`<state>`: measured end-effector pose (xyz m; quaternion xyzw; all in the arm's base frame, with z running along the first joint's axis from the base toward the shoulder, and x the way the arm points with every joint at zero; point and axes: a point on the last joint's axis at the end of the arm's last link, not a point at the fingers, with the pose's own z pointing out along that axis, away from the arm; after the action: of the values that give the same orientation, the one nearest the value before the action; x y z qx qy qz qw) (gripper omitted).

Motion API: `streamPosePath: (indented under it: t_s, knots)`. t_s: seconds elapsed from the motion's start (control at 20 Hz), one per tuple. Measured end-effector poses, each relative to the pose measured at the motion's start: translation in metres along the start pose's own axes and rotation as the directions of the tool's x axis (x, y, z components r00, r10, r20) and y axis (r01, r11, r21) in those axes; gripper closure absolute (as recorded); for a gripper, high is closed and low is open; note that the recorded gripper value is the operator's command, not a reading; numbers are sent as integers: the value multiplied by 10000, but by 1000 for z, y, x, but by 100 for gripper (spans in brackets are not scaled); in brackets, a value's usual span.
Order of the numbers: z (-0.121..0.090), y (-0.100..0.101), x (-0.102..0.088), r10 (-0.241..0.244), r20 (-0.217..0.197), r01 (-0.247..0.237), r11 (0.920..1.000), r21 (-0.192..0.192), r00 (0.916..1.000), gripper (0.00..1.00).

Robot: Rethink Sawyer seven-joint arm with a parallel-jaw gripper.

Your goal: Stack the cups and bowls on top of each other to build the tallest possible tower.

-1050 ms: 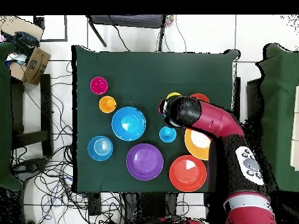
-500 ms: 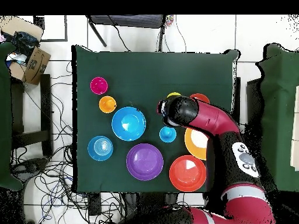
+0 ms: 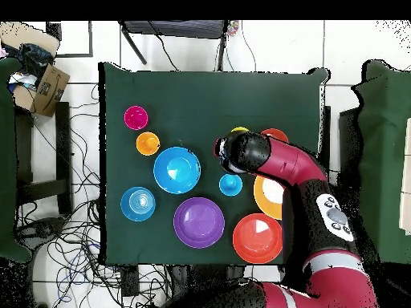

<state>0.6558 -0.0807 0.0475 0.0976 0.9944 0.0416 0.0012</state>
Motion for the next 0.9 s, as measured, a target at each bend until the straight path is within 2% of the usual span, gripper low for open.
streamPosePath:
  t_s: [0.9]
  knots:
    - [-9,-4,-20,8,414,-11,10000,55,9991,0]
